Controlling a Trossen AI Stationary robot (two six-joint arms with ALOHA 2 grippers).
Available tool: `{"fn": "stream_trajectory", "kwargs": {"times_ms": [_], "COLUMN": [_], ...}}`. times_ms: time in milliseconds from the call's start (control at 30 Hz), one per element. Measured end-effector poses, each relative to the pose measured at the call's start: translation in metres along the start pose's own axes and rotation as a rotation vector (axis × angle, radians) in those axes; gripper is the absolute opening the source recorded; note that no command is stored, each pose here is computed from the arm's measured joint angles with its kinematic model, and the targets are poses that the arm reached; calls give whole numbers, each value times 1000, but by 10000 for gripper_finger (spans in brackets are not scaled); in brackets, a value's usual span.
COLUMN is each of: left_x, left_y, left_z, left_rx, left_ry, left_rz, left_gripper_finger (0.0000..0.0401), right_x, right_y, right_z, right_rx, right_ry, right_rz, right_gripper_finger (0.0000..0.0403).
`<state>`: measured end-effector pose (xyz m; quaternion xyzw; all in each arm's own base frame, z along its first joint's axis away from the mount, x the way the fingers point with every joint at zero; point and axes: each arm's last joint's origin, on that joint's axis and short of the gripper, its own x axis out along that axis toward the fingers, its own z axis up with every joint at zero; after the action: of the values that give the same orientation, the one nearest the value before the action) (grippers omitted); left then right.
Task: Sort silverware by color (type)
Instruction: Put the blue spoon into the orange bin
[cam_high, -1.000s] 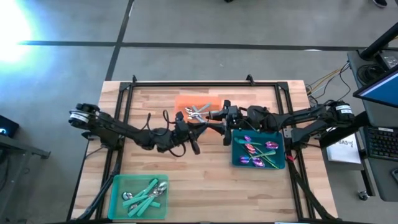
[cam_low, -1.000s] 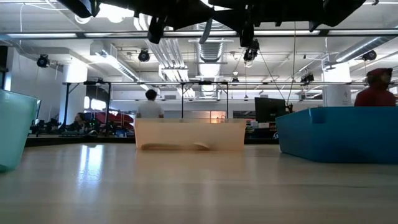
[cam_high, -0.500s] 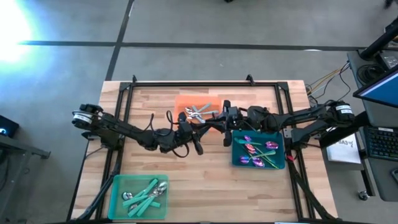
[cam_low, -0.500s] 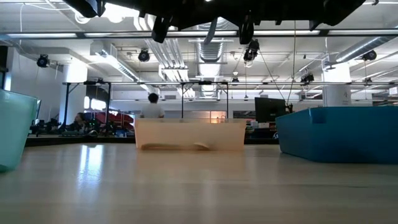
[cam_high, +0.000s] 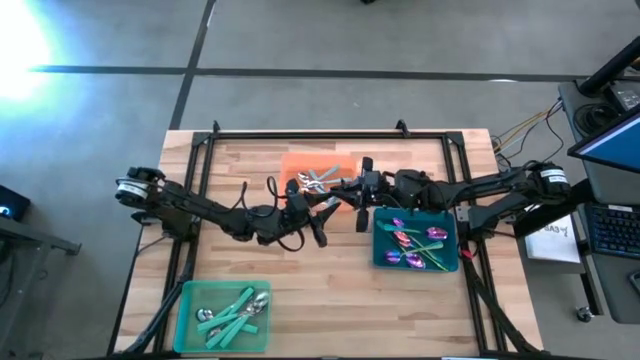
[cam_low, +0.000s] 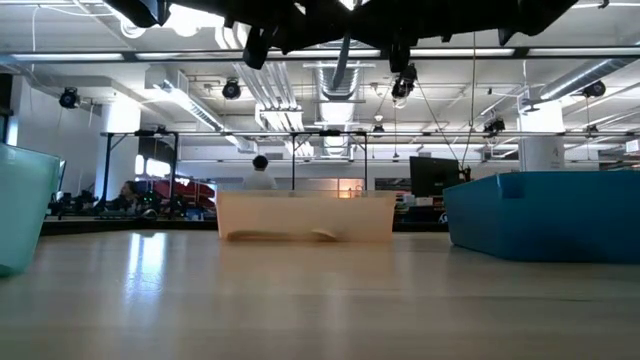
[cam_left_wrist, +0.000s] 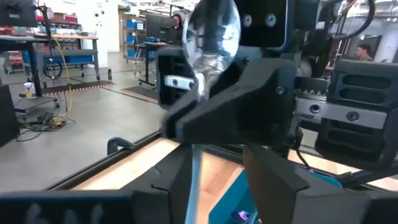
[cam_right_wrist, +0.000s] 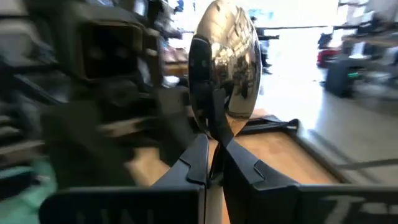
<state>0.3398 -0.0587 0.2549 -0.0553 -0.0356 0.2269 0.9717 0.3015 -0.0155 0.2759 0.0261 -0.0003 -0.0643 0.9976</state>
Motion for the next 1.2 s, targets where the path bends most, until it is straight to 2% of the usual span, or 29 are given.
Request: {"fn": "stream_trajectory", "kwargs": {"times_ms": [167,300,433,667,900,1033,1200], "left_x": [-3,-8,-15,-33,-48,-57,-69], "left_y": [-1,-4,-5,-2,1,3,8], "left_z": [-1,1,6,15,26,31,38], "left_rx": [32,47,61,58,52,42,23], "left_ry": [53,67,86,188,232,265,305], "left_rz": [-27,-35,-50,-57,-69,-75,-77], "left_gripper_finger": [153,159,157,151,146,145,145], "right_x": [5,10,20,47,70,79,84], "right_y": [-7,-15,-29,-51,-58,-62,-67], "right_z": [9,15,1,-50,-82,-91,-94], "right_rx": [-142,-230,-232,-222,-235,-235,-201], "right_ry": [94,194,279,440,562,652,766], "right_rz": [-184,-302,-340,-385,-390,-401,-422], "right_gripper_finger": [13,13,13,13,13,23,63]}}
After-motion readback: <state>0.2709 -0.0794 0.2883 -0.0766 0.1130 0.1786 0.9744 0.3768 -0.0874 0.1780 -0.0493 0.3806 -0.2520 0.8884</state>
